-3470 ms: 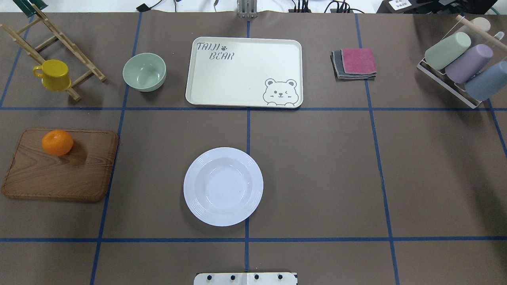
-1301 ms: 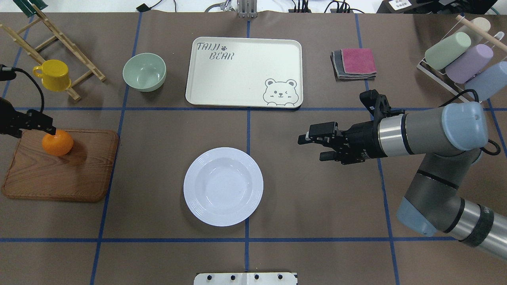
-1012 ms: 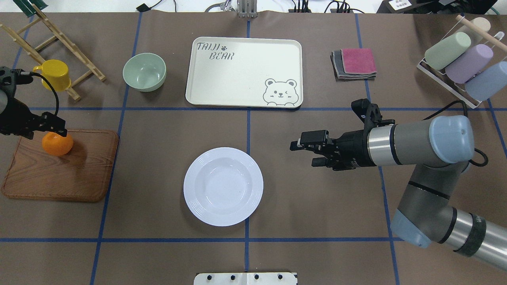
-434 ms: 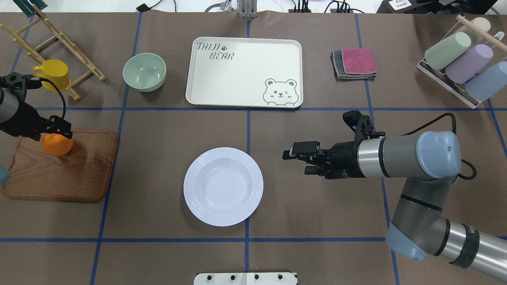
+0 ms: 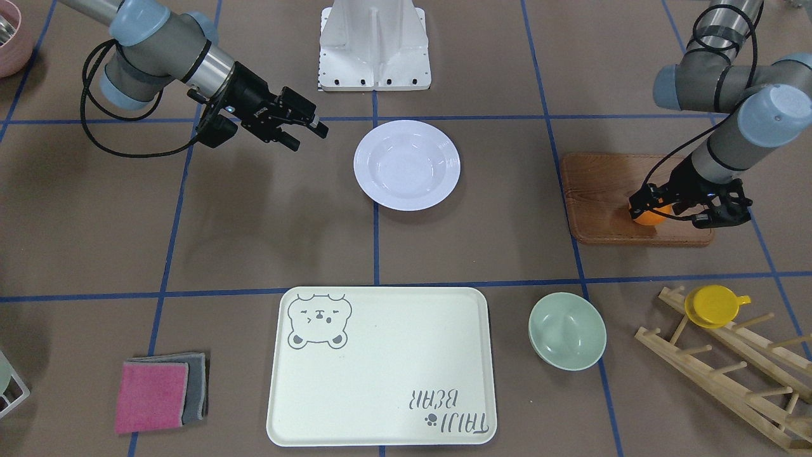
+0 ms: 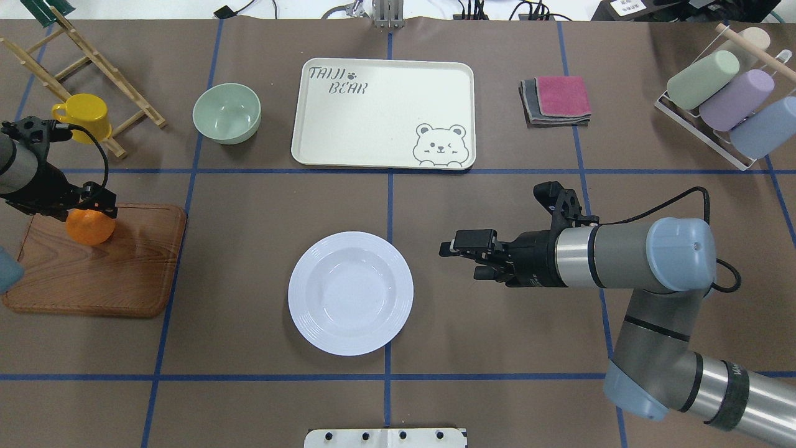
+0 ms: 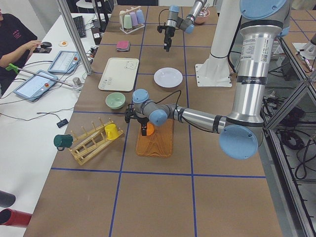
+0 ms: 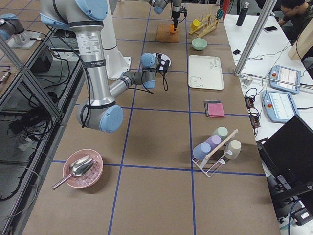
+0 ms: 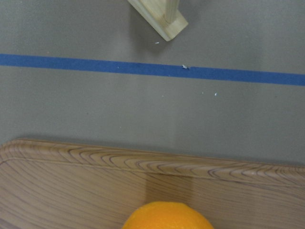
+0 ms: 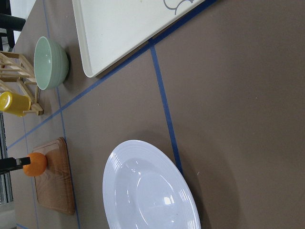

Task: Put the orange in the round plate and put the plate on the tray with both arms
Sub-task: 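Close the left gripper on the orange and lift it off the board, then carry the orange over the plate with left gripper while right gripper grips plate rim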

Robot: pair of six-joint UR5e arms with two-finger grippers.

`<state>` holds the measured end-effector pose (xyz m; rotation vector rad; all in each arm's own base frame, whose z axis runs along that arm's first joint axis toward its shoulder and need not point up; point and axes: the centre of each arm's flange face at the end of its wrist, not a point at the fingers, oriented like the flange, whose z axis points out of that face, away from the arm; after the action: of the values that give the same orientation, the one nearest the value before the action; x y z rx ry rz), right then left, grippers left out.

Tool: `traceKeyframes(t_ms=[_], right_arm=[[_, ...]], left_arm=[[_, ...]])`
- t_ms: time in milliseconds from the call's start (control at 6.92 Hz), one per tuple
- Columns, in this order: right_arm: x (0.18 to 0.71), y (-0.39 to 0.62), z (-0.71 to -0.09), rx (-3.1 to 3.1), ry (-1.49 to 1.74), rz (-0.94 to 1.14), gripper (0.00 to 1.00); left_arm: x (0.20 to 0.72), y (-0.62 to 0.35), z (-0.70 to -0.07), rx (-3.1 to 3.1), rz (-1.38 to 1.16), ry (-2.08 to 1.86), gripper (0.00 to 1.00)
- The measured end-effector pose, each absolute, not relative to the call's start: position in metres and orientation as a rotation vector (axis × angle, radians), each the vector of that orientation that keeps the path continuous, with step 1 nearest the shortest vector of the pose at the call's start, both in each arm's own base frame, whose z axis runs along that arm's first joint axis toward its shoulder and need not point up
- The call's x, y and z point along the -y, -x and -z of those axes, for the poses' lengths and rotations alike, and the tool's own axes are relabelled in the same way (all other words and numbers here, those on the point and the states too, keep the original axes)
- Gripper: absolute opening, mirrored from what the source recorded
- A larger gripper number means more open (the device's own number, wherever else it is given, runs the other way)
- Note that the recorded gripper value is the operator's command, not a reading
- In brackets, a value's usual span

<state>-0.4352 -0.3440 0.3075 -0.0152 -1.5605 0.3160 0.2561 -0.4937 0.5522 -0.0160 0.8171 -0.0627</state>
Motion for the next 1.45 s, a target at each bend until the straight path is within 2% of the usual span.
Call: traceKeyframes(t_ms=[289, 723, 1012, 1301, 1446], right_arm=[[0.342, 0.437, -0.308, 1.561, 0.011, -0.316, 1.00], [0.342, 0.439, -0.307, 1.565, 0.002, -0.317, 0.99], [0.339, 0.460, -0.303, 1.662, -0.057, -0.353, 0.99], [0.337, 0.487, -0.322, 1.743, -0.071, -0.386, 0.99], [0.337, 0.494, -0.332, 1.745, -0.072, -0.390, 0.99]], left_arm=[[0.491, -0.262, -0.553, -0.819, 0.052, 0.021, 0.80], [0.490, -0.266, -0.537, -0.837, 0.046, 0.013, 0.80], [0.511, -0.288, -0.478, -0.887, 0.109, 0.008, 0.80], [0.529, -0.339, -0.386, -0.936, 0.170, 0.033, 0.80], [0.522, -0.374, -0.343, -0.963, 0.192, 0.049, 0.80]])
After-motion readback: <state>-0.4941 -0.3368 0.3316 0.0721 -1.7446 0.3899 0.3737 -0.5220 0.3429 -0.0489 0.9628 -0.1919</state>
